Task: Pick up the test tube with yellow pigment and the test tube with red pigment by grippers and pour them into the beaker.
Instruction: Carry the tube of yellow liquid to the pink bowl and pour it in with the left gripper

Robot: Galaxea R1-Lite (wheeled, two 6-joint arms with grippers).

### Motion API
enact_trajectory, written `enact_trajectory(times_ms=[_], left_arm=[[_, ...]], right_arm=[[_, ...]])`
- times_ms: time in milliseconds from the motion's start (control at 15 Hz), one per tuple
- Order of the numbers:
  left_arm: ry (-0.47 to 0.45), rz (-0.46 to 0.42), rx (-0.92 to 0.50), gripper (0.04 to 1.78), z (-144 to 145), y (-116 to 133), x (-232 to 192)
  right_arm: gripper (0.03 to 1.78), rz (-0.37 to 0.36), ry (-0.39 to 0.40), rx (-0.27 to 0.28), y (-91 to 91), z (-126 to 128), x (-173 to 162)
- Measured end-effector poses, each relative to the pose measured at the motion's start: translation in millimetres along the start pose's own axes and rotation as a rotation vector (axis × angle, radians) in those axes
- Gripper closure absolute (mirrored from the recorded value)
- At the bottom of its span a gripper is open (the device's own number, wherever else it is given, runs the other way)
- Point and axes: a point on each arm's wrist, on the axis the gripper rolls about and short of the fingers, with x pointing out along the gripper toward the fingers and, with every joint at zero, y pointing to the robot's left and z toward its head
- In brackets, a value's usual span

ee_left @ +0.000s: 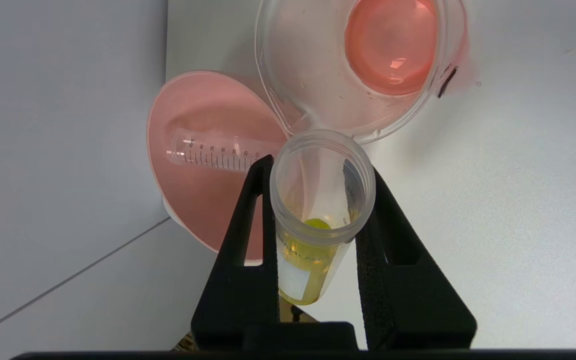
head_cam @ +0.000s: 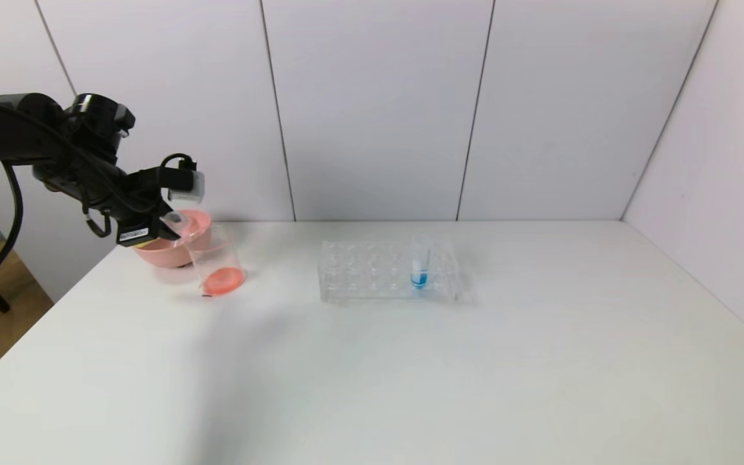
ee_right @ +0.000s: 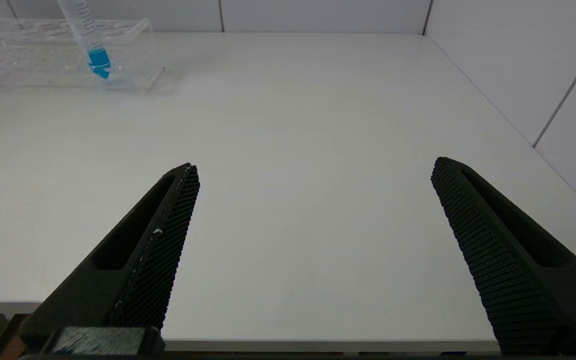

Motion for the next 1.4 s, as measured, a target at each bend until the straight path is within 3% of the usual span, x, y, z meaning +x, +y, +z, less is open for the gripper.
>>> enact_trajectory(times_ms=[200,533,800,1400], left_arm=[[0.051,0.007,0.015,1.37,4.4,-0.9,1.2],[0.060,0.002,0.036,1.37,7.9,-2.0,4.5],[0.164,0.017,0.055,1.37,14.1,-3.6,7.1],[0.170,0.016,0.083,1.37,20.3,-5.0,8.2]], right_arm=[[0.11,0.000,0.000,0.000,0.0,0.0,0.0],[0.11,0.000,0.000,0.000,0.0,0.0,0.0],[0.11,0.000,0.000,0.000,0.0,0.0,0.0],[0.11,0.000,0.000,0.000,0.0,0.0,0.0]])
